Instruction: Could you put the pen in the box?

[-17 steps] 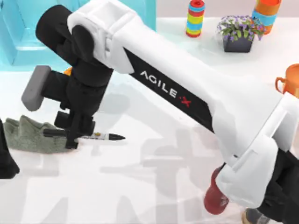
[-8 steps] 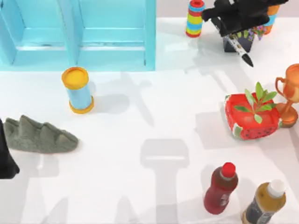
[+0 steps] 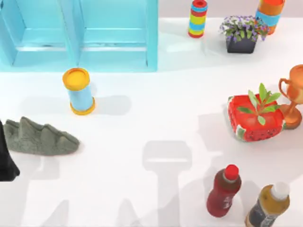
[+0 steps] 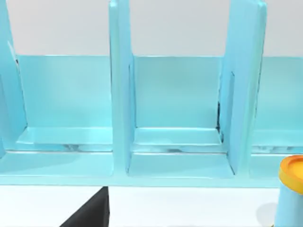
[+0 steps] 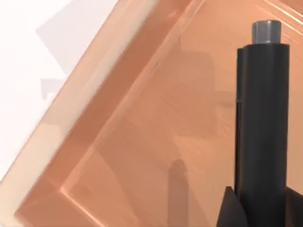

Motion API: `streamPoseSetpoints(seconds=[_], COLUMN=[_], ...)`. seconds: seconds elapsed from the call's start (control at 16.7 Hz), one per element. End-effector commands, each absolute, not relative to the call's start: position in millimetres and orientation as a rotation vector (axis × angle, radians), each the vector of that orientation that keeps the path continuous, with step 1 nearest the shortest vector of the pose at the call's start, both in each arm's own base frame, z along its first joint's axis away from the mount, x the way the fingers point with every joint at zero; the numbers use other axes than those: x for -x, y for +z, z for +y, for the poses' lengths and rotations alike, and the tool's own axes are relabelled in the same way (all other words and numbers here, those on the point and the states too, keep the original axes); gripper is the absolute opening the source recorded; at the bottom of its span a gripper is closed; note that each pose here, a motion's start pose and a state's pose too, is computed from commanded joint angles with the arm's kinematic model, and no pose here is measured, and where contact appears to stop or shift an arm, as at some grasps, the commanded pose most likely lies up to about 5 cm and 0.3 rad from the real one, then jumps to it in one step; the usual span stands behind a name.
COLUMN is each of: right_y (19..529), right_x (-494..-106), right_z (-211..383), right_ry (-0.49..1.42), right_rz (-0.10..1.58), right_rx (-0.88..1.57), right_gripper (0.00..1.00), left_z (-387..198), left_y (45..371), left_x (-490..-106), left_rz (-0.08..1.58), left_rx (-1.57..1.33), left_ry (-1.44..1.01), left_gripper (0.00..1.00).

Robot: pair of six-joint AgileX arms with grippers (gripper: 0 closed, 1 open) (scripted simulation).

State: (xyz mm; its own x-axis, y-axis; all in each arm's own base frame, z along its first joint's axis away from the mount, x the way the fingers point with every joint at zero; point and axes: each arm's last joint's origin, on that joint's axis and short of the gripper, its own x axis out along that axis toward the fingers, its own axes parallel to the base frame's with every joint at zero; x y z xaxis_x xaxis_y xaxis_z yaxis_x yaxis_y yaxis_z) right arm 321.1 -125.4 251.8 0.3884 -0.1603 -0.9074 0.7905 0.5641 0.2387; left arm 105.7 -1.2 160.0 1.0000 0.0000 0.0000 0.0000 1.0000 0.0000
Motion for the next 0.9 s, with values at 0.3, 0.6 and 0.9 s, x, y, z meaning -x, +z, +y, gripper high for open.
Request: streamPoseSetpoints(seconds=[0.3, 0.6, 0.9], right_y=[223.4, 213.4, 212.7], right_x=[-235.3, -215.1, -218.7], right_z=[-165.6, -168.4, -165.2], right_ry=[-0.985, -1.036, -1.018], right_rz=[0.686, 0.575, 0.588], right_rx=[-1.123, -1.227, -1.219], right_gripper=[0.00, 0.00, 0.00], left_z=[-1.2, -1.2, -1.2], left_y=[160.0, 160.0, 160.0], left_x=[-105.7, -105.7, -105.7], left_rz=[0.000, 0.000, 0.000], left_rx=[0.000, 0.000, 0.000], left_ry=[0.000, 0.000, 0.000], left_gripper=[1.00, 1.00, 1.00])
